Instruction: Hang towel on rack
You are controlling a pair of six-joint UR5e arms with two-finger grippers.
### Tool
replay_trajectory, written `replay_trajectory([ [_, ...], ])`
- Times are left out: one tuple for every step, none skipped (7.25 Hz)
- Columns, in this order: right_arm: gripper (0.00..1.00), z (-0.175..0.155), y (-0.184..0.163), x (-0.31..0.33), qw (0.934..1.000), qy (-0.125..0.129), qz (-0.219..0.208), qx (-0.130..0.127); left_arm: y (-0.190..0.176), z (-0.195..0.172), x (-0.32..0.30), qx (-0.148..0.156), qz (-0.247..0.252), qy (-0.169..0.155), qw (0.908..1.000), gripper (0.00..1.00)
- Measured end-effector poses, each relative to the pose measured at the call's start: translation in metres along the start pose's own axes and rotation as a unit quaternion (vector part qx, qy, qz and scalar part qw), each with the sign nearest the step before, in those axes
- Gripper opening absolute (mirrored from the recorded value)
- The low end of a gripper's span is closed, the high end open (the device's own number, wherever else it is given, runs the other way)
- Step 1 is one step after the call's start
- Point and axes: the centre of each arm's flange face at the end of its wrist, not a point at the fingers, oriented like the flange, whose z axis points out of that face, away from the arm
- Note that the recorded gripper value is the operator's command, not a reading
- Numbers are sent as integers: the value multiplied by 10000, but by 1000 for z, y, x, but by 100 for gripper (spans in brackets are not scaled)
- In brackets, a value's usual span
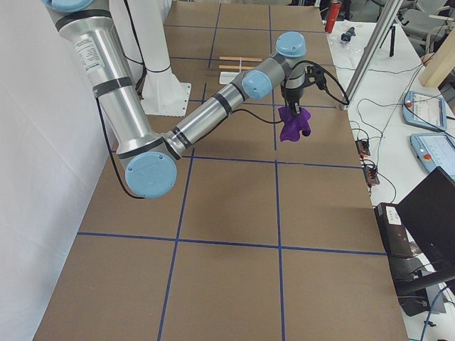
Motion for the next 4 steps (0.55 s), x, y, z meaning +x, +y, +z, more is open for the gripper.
replay_trajectory([
  [0,11,4,-30,9986,-202,355,336,-2,7,20,204,-235,288,9991,100],
  [0,22,12,-58,9936,-470,774,669,-8,13,43,312,-559,552,9964,100],
  [0,30,20,-82,9852,-806,1183,941,-12,19,65,313,-879,758,9927,100],
  [0,37,31,-107,9717,-1214,1632,1204,-11,25,84,297,-1189,990,9875,100],
])
